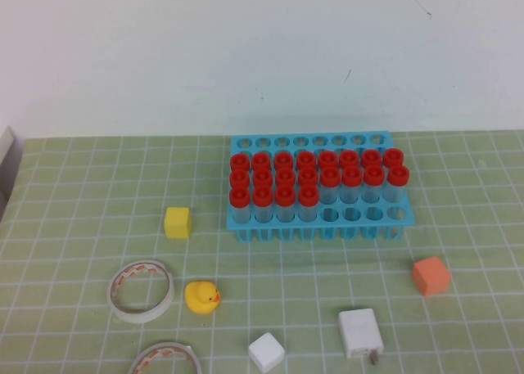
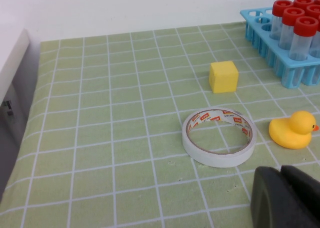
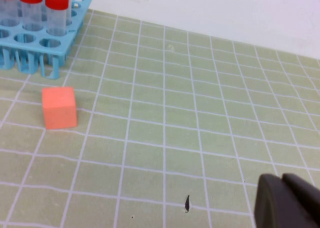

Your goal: Place the test tubes

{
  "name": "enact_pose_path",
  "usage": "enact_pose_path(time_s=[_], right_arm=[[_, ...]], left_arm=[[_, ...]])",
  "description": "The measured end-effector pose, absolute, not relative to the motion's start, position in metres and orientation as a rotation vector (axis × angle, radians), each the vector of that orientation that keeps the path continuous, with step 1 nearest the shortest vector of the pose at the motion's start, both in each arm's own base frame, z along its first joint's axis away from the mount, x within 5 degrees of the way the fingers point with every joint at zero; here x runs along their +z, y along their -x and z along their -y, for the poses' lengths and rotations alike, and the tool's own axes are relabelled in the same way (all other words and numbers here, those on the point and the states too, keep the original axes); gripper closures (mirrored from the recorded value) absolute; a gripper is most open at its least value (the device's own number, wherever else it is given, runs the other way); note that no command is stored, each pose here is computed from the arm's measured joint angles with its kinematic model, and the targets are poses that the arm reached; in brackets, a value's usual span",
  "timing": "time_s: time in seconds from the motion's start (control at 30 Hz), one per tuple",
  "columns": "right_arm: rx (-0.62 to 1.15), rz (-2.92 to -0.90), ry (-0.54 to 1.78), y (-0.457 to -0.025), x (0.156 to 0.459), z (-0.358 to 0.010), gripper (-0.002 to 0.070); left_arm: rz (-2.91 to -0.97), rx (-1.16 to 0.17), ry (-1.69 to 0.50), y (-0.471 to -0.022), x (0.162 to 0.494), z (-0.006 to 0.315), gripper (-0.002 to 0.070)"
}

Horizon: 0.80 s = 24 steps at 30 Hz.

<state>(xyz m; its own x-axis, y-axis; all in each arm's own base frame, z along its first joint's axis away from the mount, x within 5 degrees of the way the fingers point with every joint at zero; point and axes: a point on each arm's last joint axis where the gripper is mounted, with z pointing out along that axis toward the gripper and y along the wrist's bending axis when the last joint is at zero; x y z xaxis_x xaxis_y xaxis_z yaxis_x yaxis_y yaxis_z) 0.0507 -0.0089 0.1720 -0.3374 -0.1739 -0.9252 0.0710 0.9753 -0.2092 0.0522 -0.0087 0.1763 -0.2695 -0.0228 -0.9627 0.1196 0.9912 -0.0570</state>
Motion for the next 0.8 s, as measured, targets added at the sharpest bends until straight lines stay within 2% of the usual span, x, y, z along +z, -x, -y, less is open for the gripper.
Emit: enact_pose_path(time_s=[0.8], right_arm=[[-0.208, -1.899, 0.039, -0.0508, 0.1719, 0.0079, 0.0678]], left_arm=[[-1.840, -0.141, -0.065, -0.0522, 0.1763, 0.0087, 0.0676]])
